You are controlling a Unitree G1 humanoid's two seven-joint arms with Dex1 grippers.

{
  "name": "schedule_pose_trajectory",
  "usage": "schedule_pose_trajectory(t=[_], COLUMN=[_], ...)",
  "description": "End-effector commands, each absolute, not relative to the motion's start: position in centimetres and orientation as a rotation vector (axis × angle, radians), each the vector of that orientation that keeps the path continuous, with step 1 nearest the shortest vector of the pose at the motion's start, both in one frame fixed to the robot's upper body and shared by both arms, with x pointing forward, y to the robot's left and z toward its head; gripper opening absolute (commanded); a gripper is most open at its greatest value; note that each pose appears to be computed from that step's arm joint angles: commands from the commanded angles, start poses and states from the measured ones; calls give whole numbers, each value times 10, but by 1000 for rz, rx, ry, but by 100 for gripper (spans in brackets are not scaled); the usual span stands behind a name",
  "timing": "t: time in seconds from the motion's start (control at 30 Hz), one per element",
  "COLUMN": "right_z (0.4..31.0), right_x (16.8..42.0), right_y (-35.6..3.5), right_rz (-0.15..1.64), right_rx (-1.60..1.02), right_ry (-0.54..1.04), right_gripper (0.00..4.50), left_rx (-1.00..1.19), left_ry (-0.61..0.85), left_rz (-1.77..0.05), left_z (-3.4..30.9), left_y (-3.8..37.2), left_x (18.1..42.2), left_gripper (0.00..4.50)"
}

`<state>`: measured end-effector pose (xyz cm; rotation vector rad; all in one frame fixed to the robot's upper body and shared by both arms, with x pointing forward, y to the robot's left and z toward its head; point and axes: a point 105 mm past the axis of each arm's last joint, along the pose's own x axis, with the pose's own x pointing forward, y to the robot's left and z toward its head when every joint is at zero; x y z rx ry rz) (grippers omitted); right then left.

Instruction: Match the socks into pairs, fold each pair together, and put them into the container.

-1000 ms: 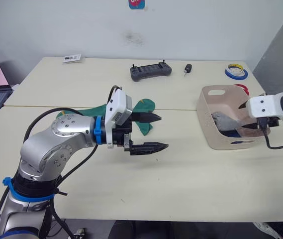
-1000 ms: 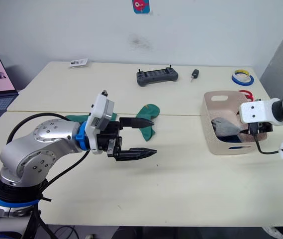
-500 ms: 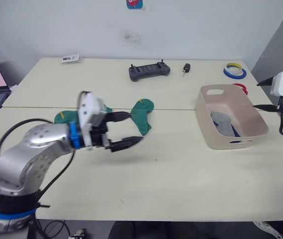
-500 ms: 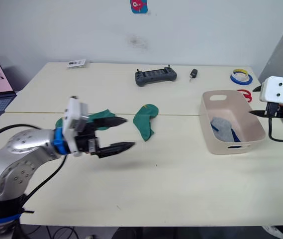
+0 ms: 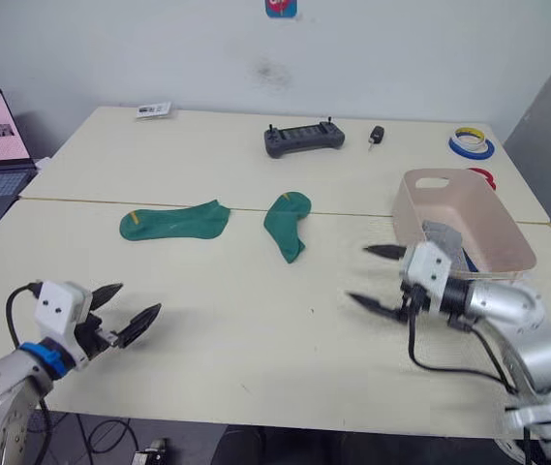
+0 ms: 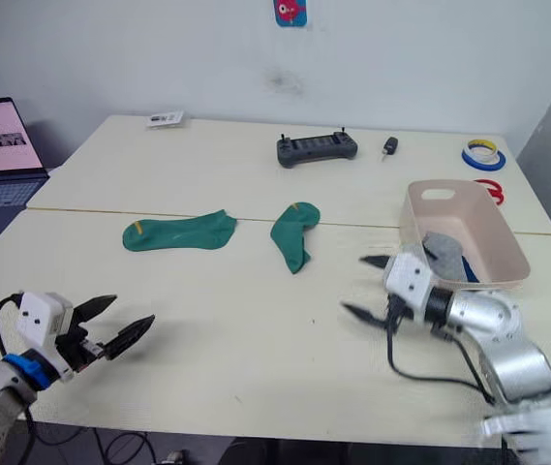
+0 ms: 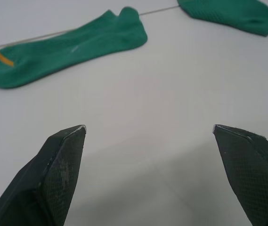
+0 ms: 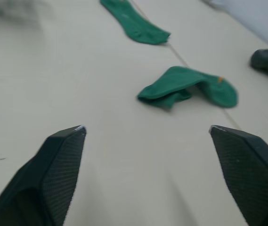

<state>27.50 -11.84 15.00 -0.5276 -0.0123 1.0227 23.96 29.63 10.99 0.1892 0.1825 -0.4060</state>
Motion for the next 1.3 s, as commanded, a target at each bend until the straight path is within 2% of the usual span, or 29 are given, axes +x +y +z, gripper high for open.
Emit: schedule_pose_trajectory(t=[0.03,0.17,0.43,0.57,0.73,0.93,1.03,1.3], right_z=[165,166,168,174,178,178,177,176], right_x=[268,267,270,276,280,278,275,271], right_y=[-109,-105,-93,-86,-81,-79,-78,-80], right_rz=[1027,1035,1015,992,977,970,968,952], right_rx=[-525,-513,-509,-494,-497,-501,-498,-490], right_ry=[-82,-85,-94,-89,-91,-86,-83,-73], right_gripper=[449,449,449,449,449,449,450,450], left_rx=[246,257,255,315,288,172,145,114], left_ry=[112,87,84,109,158,244,306,392], left_rz=[-405,-403,-421,-389,-351,-402,-398,-402], left_z=[126,130,132,129,124,119,112,98], left_y=[295,292,266,258,253,239,241,249], left_x=[243,256,315,352,395,420,424,415], left_gripper=[450,450,450,450,450,450,392,140])
